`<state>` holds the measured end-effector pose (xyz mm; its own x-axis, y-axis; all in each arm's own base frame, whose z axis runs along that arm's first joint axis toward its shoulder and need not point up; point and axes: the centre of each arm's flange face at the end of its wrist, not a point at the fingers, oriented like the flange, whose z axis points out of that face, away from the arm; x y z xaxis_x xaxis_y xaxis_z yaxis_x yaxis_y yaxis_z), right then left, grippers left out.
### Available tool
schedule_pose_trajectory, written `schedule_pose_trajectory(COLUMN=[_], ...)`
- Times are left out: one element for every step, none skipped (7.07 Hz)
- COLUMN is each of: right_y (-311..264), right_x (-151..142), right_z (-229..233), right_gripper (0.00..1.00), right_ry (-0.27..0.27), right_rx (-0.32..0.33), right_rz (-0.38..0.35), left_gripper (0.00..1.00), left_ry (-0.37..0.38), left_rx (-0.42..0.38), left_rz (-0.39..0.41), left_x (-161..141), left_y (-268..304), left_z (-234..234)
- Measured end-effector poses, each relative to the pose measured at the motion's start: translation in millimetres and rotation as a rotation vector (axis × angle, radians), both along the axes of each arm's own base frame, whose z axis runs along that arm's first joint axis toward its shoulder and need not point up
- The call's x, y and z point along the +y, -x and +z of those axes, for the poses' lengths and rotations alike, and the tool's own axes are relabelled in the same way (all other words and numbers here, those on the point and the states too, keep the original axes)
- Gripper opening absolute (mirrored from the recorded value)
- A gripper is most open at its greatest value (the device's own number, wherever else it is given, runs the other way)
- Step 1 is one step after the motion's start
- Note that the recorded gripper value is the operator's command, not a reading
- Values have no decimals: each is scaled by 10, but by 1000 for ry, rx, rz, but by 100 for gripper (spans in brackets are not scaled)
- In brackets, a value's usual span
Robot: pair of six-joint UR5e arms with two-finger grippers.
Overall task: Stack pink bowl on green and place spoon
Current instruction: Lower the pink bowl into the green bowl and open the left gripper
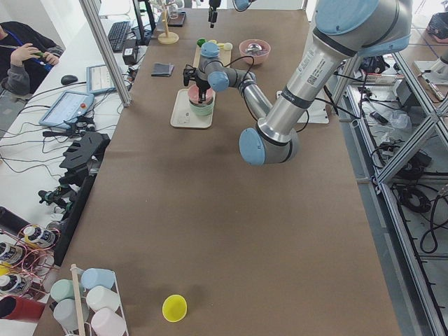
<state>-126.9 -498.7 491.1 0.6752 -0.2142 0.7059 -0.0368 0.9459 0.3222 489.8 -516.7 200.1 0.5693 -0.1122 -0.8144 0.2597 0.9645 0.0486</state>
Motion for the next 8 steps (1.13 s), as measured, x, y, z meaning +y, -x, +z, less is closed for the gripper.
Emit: schedule_pose_trajectory(right_y=[0, 0, 0, 0, 0, 0, 1, 2], right_x=[-1, -1, -1, -1, -1, -2, -4, -7], right_z=[3, 4, 5, 5, 5, 1, -2, -6], right_gripper=[100, 100, 100, 100, 100, 100, 100, 100], right_ry=[0, 1, 1, 1, 1, 0, 0, -1], right_rx=[0, 0, 0, 0, 0, 0, 0, 0], right_rz=[0, 0, 0, 0, 0, 0, 0, 0], left_gripper=[0, 0, 0, 0, 0, 0, 0, 1], left_ry=[1, 1, -1, -6, -10, -11, -12, -13], left_rx=[-1, -2, 1, 6, 11, 12, 12, 12], left_rz=[1, 0, 1, 1, 1, 1, 2, 2], left_x=[6, 1, -17, -47, -66, -75, -78, -78], left_y=[-11, -20, -48, -86, -111, -122, -126, -127], left_z=[14, 35, 71, 123, 156, 175, 185, 188])
